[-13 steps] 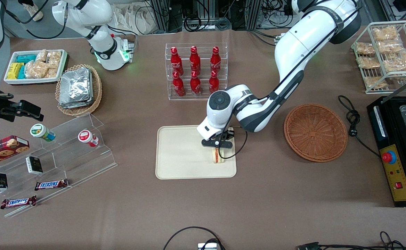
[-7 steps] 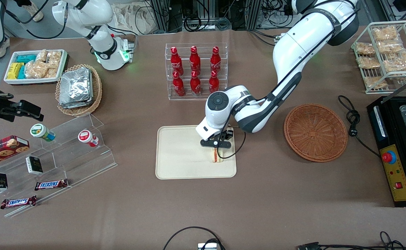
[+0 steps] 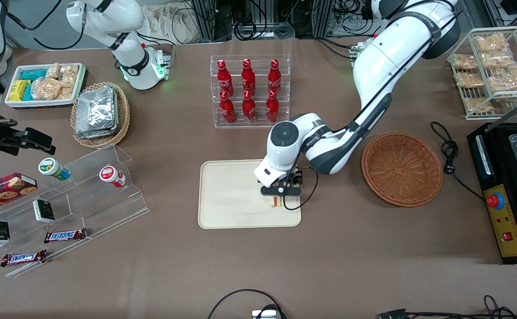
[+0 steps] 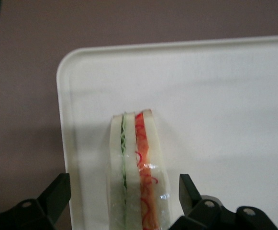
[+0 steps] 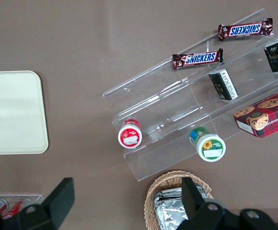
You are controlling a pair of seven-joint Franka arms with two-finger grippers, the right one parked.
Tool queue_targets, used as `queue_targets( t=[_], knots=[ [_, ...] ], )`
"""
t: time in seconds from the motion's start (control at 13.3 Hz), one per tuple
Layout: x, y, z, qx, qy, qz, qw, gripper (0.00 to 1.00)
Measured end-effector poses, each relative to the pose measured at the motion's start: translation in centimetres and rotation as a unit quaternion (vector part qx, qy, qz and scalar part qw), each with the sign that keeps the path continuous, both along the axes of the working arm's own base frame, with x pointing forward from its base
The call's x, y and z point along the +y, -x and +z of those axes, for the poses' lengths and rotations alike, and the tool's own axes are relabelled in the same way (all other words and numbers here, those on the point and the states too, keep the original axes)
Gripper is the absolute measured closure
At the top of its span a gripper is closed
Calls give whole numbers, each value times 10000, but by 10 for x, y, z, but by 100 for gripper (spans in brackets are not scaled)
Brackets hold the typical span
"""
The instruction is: Place sandwich from basket to tray
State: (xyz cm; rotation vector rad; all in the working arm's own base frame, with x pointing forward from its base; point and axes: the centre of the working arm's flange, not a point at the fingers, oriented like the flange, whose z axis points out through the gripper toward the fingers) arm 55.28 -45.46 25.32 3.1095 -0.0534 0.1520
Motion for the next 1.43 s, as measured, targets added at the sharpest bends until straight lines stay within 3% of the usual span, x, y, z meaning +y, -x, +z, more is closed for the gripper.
queue_targets(
  t=[0.23, 0.6, 0.83, 0.98, 1.13, 1.43],
  knots=[
    [17, -26, 32, -11, 36, 358, 9994, 0],
    [43, -52, 127, -171, -334, 804, 9961, 0],
    [80, -69, 170, -333, -421, 1151, 9919, 0],
    [108, -77, 190, -346, -563, 1374, 9883, 0],
    [130, -83, 205, -387, -579, 1533, 9857, 0],
    [183, -91, 239, -119, -645, 1392, 9881, 0]
  ],
)
